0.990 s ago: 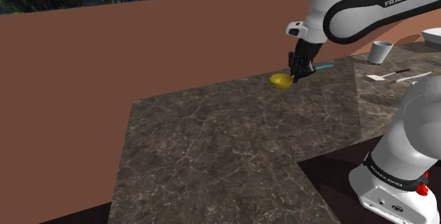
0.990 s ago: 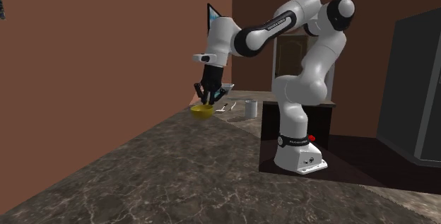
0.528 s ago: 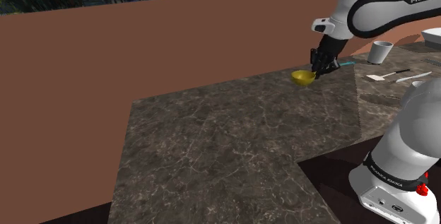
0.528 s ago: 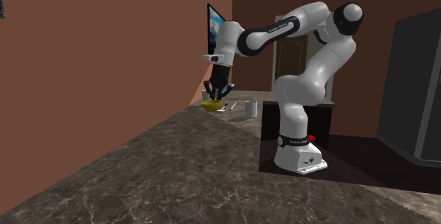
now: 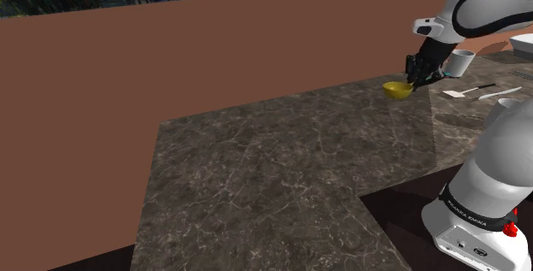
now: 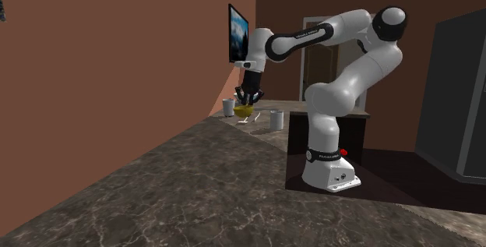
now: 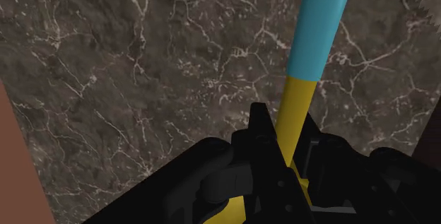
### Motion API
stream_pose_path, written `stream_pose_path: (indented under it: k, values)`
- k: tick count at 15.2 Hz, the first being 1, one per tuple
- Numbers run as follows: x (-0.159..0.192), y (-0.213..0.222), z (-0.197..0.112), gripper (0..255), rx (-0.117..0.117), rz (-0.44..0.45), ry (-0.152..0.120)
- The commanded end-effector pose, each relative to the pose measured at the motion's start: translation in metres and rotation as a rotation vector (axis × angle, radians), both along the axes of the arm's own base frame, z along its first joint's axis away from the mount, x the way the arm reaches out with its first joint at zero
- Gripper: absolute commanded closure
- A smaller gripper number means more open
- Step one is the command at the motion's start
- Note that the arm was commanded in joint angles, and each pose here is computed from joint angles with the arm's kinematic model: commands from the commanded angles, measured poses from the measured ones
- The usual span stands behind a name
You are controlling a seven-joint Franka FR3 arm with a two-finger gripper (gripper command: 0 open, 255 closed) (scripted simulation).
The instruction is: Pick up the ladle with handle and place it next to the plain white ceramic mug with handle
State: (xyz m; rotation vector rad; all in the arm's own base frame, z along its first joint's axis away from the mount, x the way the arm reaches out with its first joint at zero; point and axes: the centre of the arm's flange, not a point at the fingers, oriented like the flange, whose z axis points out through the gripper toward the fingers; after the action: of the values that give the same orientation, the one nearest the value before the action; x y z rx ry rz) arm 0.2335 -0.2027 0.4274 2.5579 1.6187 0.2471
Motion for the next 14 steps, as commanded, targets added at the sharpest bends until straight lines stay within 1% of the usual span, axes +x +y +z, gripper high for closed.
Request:
stream_pose_path:
  k: [1, 14]
  values:
    - [-0.013, -0.023, -0.002, 255, 0.000, 0.002, 0.000]
    - [-0.102, -0.170, -0.001, 255, 0.000, 0.002, 0.000]
